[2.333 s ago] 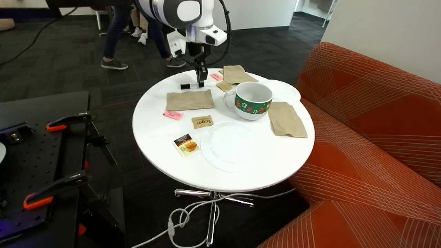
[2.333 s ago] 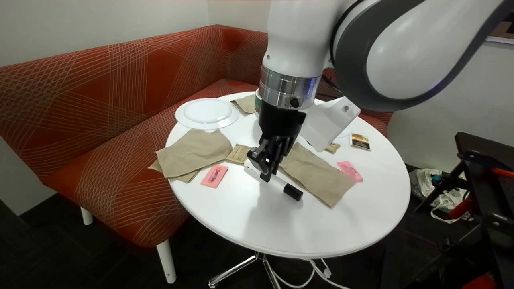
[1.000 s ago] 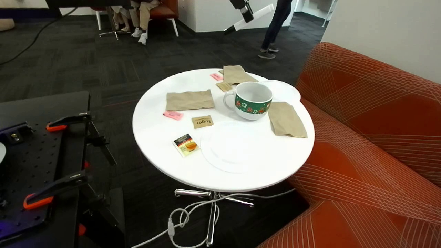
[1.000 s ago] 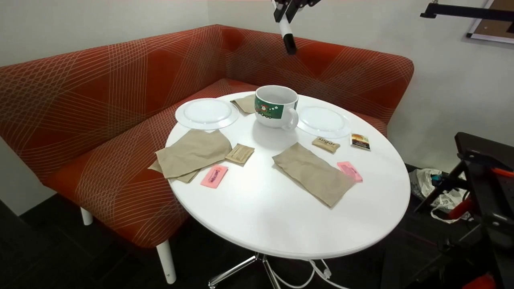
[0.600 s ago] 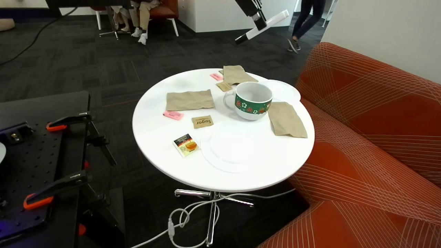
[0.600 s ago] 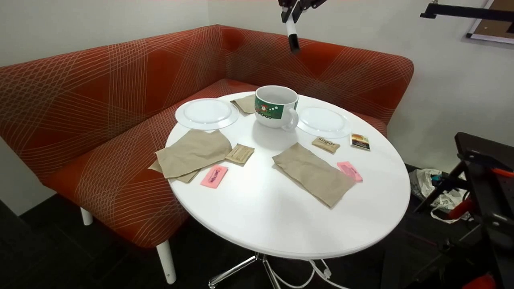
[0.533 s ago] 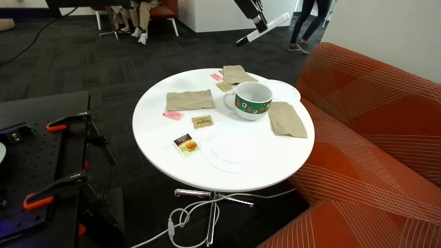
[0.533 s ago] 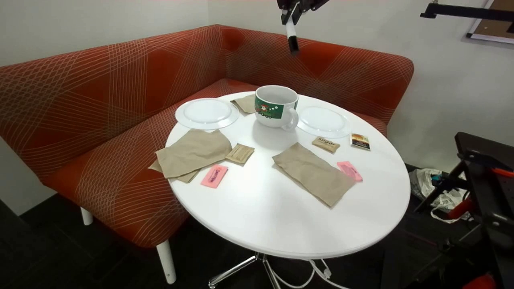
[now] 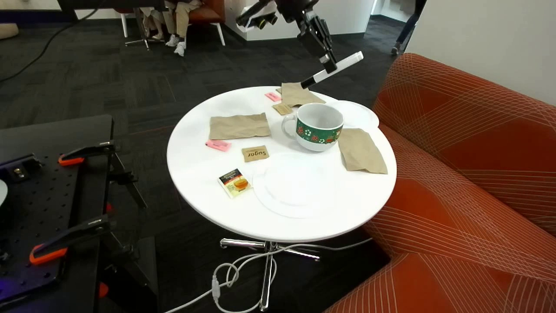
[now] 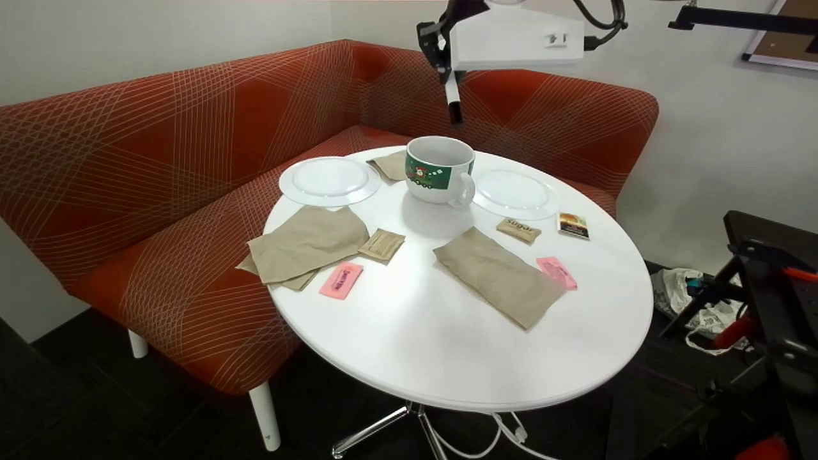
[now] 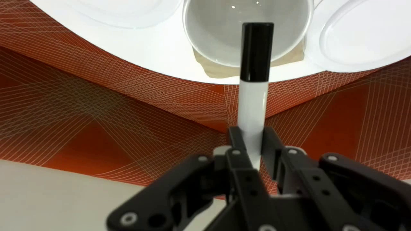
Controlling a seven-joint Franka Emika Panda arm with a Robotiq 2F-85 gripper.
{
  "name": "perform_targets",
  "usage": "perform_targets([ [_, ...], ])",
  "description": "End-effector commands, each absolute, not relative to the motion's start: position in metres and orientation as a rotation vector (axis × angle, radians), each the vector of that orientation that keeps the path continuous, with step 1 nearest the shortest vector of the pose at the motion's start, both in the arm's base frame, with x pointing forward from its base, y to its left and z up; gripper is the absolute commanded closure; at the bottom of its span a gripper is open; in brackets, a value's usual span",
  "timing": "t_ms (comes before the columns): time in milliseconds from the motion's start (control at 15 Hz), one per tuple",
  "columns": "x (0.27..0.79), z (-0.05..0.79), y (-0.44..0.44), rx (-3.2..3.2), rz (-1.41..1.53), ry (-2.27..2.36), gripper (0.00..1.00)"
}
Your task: Put the black marker inside the mug
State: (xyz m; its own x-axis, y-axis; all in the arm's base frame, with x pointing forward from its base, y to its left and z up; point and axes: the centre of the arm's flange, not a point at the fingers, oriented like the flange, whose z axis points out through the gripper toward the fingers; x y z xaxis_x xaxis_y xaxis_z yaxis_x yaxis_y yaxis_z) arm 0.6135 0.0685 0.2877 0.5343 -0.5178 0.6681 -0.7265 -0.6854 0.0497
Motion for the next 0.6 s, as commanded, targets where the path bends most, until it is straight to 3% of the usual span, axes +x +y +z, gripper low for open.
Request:
perform_targets([
  [0, 0.634, 0.266, 0.070, 2.396, 0.924, -1.073, 0.95],
  [533, 0.653, 0.240, 0.057, 2.367, 0.906, -1.143, 0.95],
])
